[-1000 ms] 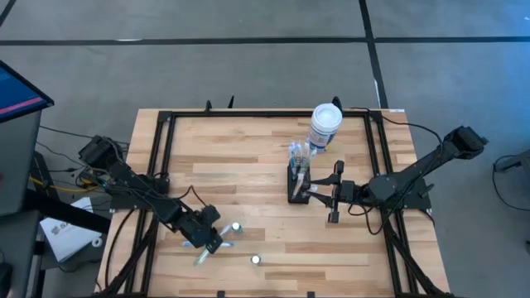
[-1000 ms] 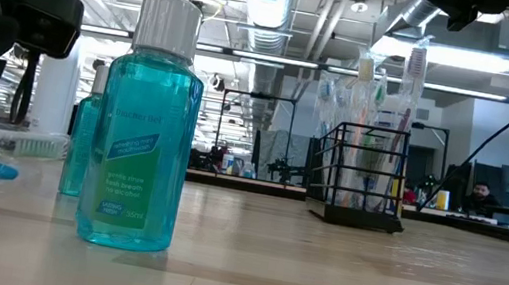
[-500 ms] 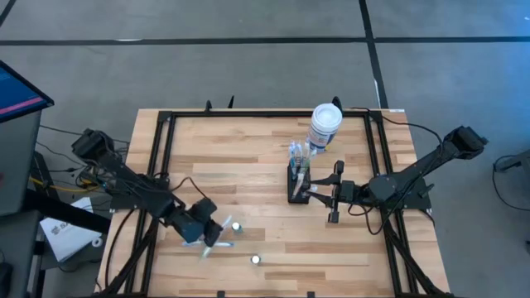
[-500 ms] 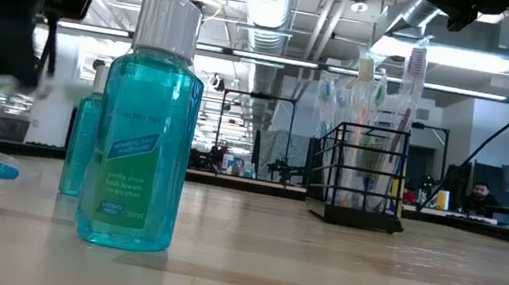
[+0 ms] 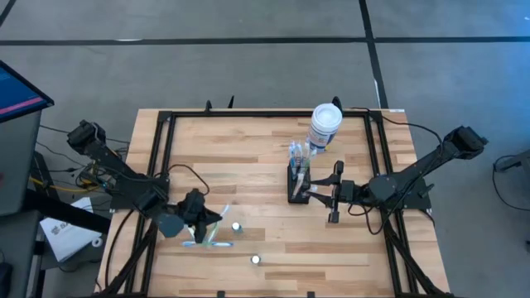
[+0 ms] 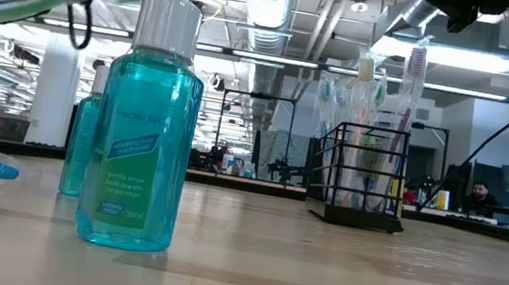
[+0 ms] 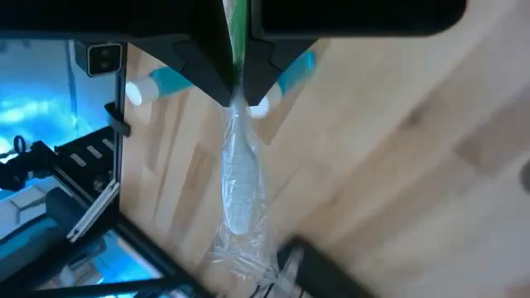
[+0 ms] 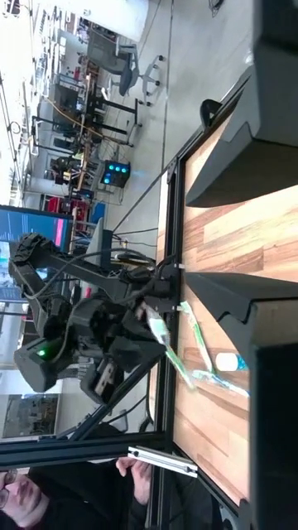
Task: Pick & Place toothbrushing station
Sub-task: Put the bottom green toothbrush into the wire mesh organizer
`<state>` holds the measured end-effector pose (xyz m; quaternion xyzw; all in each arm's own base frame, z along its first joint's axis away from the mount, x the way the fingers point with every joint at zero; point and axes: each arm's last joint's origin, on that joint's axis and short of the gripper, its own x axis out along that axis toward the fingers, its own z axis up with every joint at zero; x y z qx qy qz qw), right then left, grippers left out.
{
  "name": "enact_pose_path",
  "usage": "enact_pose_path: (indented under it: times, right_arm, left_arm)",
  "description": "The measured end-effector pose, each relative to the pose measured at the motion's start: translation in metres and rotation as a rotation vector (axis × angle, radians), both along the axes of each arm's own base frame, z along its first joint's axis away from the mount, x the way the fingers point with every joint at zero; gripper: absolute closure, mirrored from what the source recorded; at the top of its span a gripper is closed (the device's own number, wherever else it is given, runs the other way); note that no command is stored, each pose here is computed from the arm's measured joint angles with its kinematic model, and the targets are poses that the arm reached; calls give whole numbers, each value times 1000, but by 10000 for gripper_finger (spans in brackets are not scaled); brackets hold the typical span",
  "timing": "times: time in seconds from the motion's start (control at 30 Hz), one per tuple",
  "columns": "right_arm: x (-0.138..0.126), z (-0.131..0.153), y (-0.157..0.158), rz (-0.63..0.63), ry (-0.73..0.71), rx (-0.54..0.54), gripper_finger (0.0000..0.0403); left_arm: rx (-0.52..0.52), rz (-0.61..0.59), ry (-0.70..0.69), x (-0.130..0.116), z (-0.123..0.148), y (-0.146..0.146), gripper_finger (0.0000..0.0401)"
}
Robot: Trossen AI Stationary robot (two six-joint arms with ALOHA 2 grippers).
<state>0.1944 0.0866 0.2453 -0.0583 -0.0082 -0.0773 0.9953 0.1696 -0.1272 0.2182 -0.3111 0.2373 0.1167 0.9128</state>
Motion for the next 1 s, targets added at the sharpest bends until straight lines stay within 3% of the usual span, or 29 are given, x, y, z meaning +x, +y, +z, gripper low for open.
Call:
enact_pose_path:
  times: [0.2, 0.6, 1.0]
  right_arm:
    - [0, 0, 0, 1, -1, 4, 275]
    - [0, 0, 0, 1, -4, 23, 275]
    - [0, 1, 0, 3, -11, 27, 275]
  left_arm:
    - [113, -11, -104, 2, 14, 4, 393]
    - [323, -61, -359, 31, 45, 19, 394]
    - [368, -146, -511, 84, 34, 39, 394]
